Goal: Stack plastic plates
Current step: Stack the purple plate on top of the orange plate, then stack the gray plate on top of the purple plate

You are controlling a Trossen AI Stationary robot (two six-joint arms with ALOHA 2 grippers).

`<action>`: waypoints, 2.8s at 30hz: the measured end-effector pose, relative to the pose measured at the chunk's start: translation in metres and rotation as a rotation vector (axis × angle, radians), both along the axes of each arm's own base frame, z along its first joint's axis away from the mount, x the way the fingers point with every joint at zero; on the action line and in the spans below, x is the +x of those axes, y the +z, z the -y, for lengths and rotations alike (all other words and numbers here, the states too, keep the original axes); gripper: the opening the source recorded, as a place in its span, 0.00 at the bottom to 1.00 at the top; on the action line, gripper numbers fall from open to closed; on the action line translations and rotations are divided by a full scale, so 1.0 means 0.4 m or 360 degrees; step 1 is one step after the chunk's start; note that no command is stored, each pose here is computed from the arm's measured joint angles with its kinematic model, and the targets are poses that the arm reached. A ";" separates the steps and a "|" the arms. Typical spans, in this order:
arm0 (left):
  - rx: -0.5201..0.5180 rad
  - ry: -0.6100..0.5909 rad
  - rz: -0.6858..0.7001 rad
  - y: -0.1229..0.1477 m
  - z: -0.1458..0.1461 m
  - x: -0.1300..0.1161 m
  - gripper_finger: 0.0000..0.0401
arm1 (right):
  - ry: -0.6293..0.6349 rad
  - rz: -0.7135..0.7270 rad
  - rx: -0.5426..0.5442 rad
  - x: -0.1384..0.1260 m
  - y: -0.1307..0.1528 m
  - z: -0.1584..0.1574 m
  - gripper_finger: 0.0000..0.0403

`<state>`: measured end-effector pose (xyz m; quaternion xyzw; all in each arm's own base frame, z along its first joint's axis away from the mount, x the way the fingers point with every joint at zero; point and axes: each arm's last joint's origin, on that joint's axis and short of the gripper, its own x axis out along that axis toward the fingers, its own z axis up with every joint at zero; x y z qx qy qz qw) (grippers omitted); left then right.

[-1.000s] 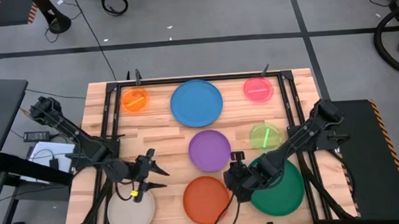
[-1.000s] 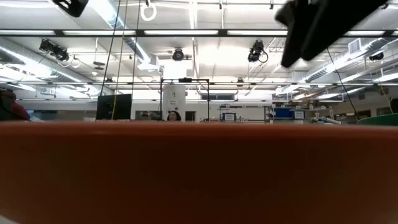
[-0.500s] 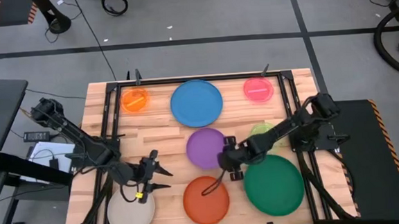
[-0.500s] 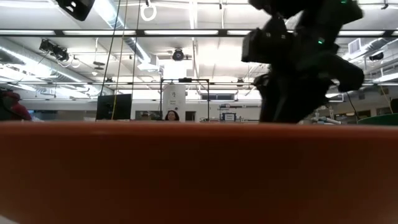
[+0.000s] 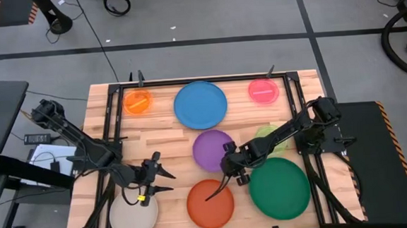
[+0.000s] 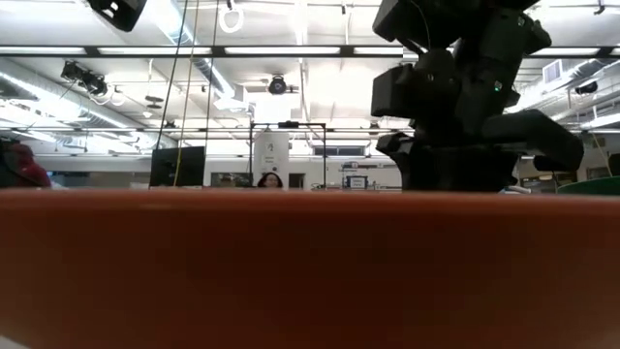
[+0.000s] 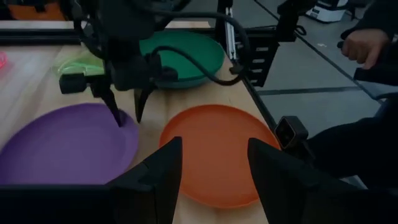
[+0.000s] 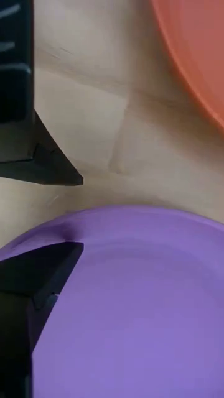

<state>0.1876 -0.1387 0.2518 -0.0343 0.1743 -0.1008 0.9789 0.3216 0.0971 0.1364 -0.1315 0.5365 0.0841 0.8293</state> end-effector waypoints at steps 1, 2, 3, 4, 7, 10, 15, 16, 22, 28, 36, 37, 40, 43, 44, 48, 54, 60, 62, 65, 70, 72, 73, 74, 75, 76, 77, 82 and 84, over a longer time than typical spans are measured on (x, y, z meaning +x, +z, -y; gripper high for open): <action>0.0000 -0.0003 0.0002 0.003 -0.002 -0.004 0.47 | -0.0001 0.0005 0.0003 0.001 0.001 0.000 0.41; -0.0013 -0.0005 0.0017 0.008 -0.003 -0.006 0.47 | 0.0001 0.0010 0.0006 0.002 0.003 -0.001 0.40; -0.0012 -0.0010 0.0029 0.013 -0.005 -0.010 0.47 | 0.0006 0.0013 0.0009 0.002 0.005 -0.002 0.39; 0.0004 -0.0016 0.0033 0.016 -0.008 -0.013 0.47 | 0.0010 0.0014 0.0013 0.002 0.005 -0.002 0.38; 0.0022 -0.0014 0.0062 0.025 -0.017 -0.016 0.47 | 0.0021 0.0010 0.0018 0.002 0.005 -0.002 0.33; 0.0023 -0.0004 0.0086 0.033 -0.023 -0.018 0.47 | 0.0043 0.0010 0.0005 0.003 0.005 0.002 0.27; 0.0034 -0.0005 0.0092 0.035 -0.026 -0.019 0.47 | 0.0063 0.0010 0.0004 0.005 0.006 0.008 0.15; 0.0034 -0.0005 0.0091 0.035 -0.026 -0.019 0.47 | 0.0065 0.0014 -0.0001 0.006 0.006 0.008 0.12; 0.0035 -0.0004 0.0085 0.034 -0.026 -0.019 0.47 | 0.0111 0.0020 -0.0034 0.005 0.018 -0.006 0.03; 0.0051 -0.0002 0.0067 0.030 -0.027 -0.020 0.47 | 0.0198 -0.0010 -0.0064 0.013 0.112 -0.079 0.03; 0.0053 0.0005 0.0076 0.041 -0.038 -0.033 0.47 | 0.0447 0.0235 -0.0167 0.021 0.266 -0.208 0.03; 0.0051 0.0008 0.0080 0.046 -0.043 -0.039 0.47 | 0.0519 0.0268 -0.0165 0.017 0.274 -0.225 0.03; 0.0032 0.0022 0.0105 0.063 -0.061 -0.057 0.47 | 0.0698 0.0270 -0.0164 -0.004 0.271 -0.266 0.03; 0.0008 0.0059 0.0119 0.075 -0.080 -0.067 0.47 | 0.0768 0.0305 -0.0155 -0.018 0.252 -0.304 0.03; 0.0003 0.0070 0.0126 0.077 -0.085 -0.068 0.47 | 0.0788 0.0323 -0.0154 -0.023 0.244 -0.317 0.03; 0.0047 0.0116 0.0131 0.077 -0.100 -0.059 0.47 | 0.0953 0.0381 -0.0146 -0.024 0.187 -0.359 0.03; -0.0010 0.0195 0.0119 0.072 -0.111 -0.036 0.47 | 0.1172 0.0305 -0.0332 -0.027 0.106 -0.395 0.03; -0.0212 0.0081 0.0317 0.091 -0.056 -0.014 0.47 | 0.1209 0.0310 -0.0352 -0.019 0.085 -0.399 0.05; -0.0209 0.0014 0.0409 0.099 -0.033 -0.010 0.47 | 0.1211 0.0303 -0.0335 -0.010 0.071 -0.398 0.05; -0.0175 -0.0059 0.0429 0.095 -0.009 -0.014 0.47 | 0.1252 0.0242 -0.0351 -0.007 0.043 -0.398 0.07; -0.0289 -0.0063 0.0431 0.151 0.018 -0.008 0.46 | 0.1255 0.0279 -0.0428 -0.015 0.047 -0.408 0.15; -0.0161 -0.0090 0.0341 0.175 0.039 0.010 0.46 | 0.1217 0.0285 -0.0401 -0.014 0.052 -0.408 0.19; -0.0108 -0.0105 0.0276 0.181 0.050 0.017 0.46 | 0.1195 0.0290 -0.0376 -0.013 0.057 -0.409 0.21; -0.0085 -0.0108 0.0213 0.191 0.060 0.024 0.46 | 0.1178 0.0298 -0.0341 -0.010 0.061 -0.412 0.24; -0.0093 -0.0102 0.0174 0.204 0.071 0.034 0.46 | 0.1151 0.0296 -0.0321 -0.008 0.065 -0.413 0.26; -0.0105 -0.0089 0.0132 0.212 0.081 0.045 0.46 | 0.1126 0.0281 -0.0310 -0.009 0.070 -0.415 0.29; -0.0092 -0.0063 0.0058 0.209 0.089 0.054 0.46 | 0.1106 0.0262 -0.0299 -0.011 0.077 -0.418 0.31; -0.0250 0.0101 -0.0386 0.152 0.135 0.068 0.45 | 0.1036 0.0153 -0.0258 -0.030 0.115 -0.441 0.43; -0.0408 0.0139 -0.0588 0.127 0.156 0.061 0.44 | 0.0976 0.0133 -0.0214 -0.032 0.116 -0.442 0.47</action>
